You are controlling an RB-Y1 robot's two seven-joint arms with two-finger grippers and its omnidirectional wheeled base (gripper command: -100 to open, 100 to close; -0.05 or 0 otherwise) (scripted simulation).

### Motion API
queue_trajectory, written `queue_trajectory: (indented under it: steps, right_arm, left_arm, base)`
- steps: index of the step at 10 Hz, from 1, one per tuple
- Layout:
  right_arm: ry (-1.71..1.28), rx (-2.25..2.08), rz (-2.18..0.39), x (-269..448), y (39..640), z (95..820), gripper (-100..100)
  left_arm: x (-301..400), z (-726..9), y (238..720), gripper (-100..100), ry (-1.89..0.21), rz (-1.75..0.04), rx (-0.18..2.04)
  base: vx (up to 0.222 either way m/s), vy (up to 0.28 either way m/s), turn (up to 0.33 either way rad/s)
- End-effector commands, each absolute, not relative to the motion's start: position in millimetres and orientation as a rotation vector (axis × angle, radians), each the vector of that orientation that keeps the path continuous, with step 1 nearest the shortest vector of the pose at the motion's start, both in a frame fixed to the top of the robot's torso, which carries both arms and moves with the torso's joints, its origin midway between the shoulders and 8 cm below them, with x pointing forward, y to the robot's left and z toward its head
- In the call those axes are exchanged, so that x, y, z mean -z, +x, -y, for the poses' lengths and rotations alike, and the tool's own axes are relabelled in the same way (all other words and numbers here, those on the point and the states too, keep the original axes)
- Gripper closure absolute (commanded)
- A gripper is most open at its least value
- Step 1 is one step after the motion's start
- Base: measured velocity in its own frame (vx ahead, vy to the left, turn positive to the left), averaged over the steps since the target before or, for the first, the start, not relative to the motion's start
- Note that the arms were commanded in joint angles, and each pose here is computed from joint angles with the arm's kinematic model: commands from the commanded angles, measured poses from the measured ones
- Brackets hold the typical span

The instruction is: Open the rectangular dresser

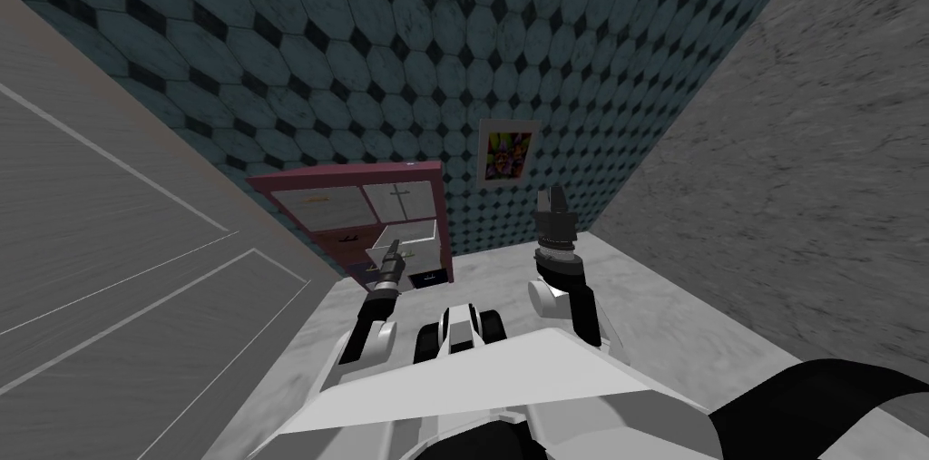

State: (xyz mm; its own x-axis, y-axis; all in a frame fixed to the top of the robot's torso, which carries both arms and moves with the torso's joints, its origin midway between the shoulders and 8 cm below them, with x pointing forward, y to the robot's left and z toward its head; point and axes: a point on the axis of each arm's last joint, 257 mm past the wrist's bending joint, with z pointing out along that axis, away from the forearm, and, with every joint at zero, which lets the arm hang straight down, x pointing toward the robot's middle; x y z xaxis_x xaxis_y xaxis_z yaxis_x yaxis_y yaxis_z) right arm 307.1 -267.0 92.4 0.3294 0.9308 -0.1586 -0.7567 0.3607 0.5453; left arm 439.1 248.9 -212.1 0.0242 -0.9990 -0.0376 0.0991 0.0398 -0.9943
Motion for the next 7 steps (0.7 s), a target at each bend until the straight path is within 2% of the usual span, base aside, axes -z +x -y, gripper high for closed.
queue_trajectory:
  steps: [1, 2, 7]
  right_arm:
    - [0.410, -1.145, -0.491, -92.4, 307.1, 267.0, 0]
    - [0.410, -1.145, -0.491, -92.4, 307.1, 266.9, 0]
    - [0.410, -1.145, -0.491, -92.4, 307.1, 266.9, 0]
  left_arm:
    - [208.9, -249.6, 438.4, -100, -1.126, -1.142, 1.206]
    - [209.8, -249.7, 438.4, 0, -1.131, -1.145, 1.204]
    - [214.3, -250.3, 437.5, 0, -1.140, -1.152, 1.198]
  base:
    - [0.000, 0.000, 0.000]
    - [0.000, 0.000, 0.000]
    - [0.000, 0.000, 0.000]
